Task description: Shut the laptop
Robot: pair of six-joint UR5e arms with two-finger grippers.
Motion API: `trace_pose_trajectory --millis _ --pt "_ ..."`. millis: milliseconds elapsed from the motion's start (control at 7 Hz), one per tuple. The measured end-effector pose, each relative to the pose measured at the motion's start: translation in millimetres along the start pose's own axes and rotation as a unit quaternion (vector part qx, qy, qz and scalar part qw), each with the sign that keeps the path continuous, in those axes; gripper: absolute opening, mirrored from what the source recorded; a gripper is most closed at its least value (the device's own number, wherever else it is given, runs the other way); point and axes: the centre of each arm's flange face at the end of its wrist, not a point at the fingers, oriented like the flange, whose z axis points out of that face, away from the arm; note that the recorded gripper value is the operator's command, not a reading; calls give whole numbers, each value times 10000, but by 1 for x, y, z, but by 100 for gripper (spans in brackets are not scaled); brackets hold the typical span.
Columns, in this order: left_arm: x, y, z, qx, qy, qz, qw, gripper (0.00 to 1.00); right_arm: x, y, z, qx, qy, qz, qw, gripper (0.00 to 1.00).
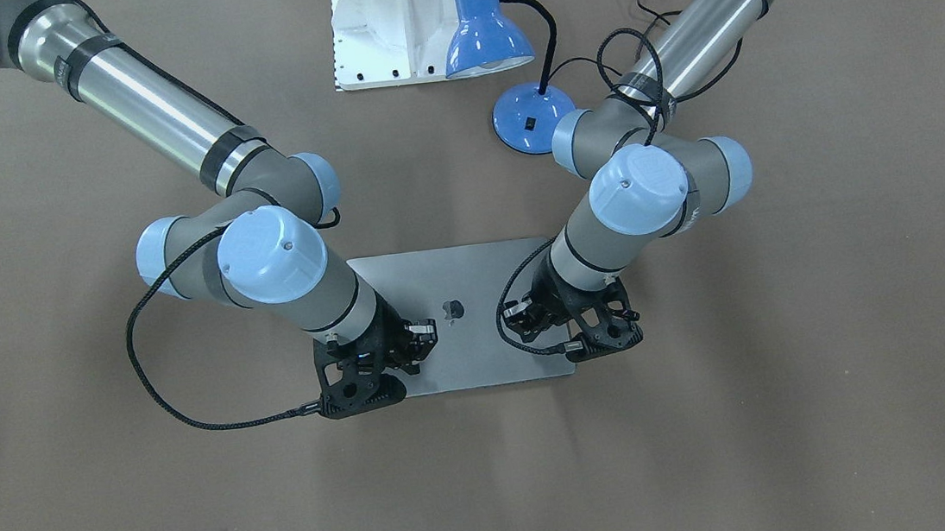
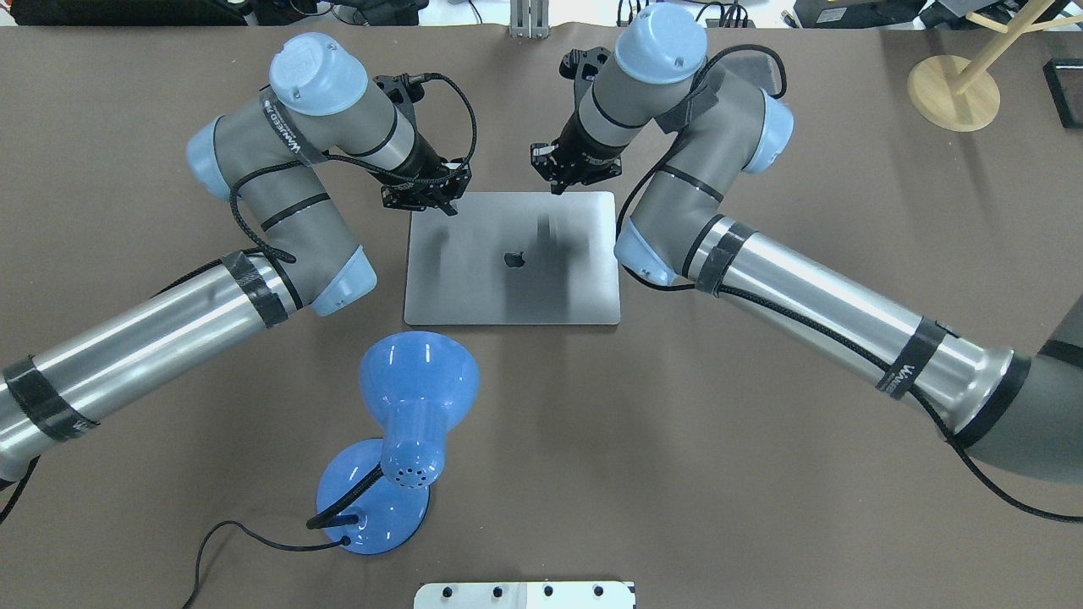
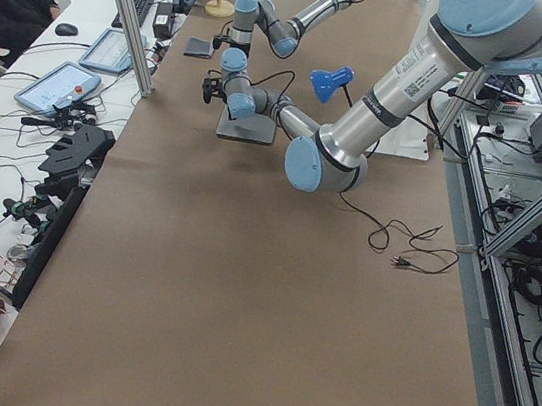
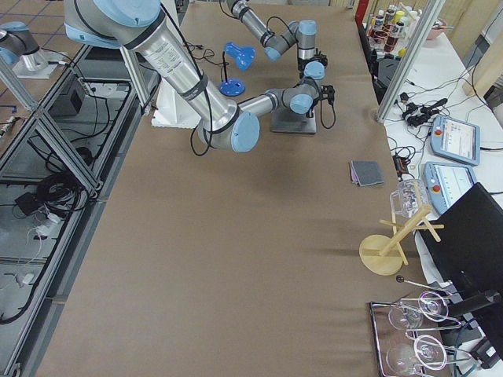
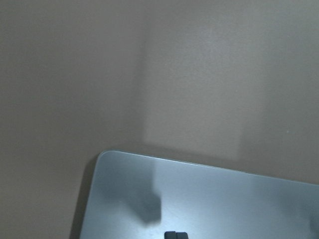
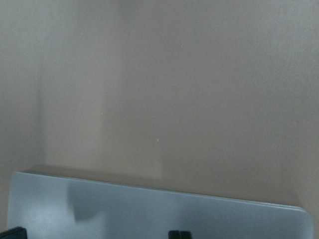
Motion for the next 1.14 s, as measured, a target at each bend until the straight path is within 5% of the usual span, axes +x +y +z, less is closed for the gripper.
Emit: trace_pose_trajectory --millis 143,429,857,1143 --pt "3 -4 -9 27 50 0 10000 0 6 -18 -30 -93 -138 105 9998 100" --pt "2 -12 -38 106 109 -125 9998 98 42 -37 -86 -362 -244 428 9981 100" --pt "-81 -62 -110 364 -26 -259 9990 98 177 -54 -151 -99 164 505 9985 100" --pt "-187 -93 -185 630 -105 13 9980 98 294 -62 -186 46 711 -379 9967 100"
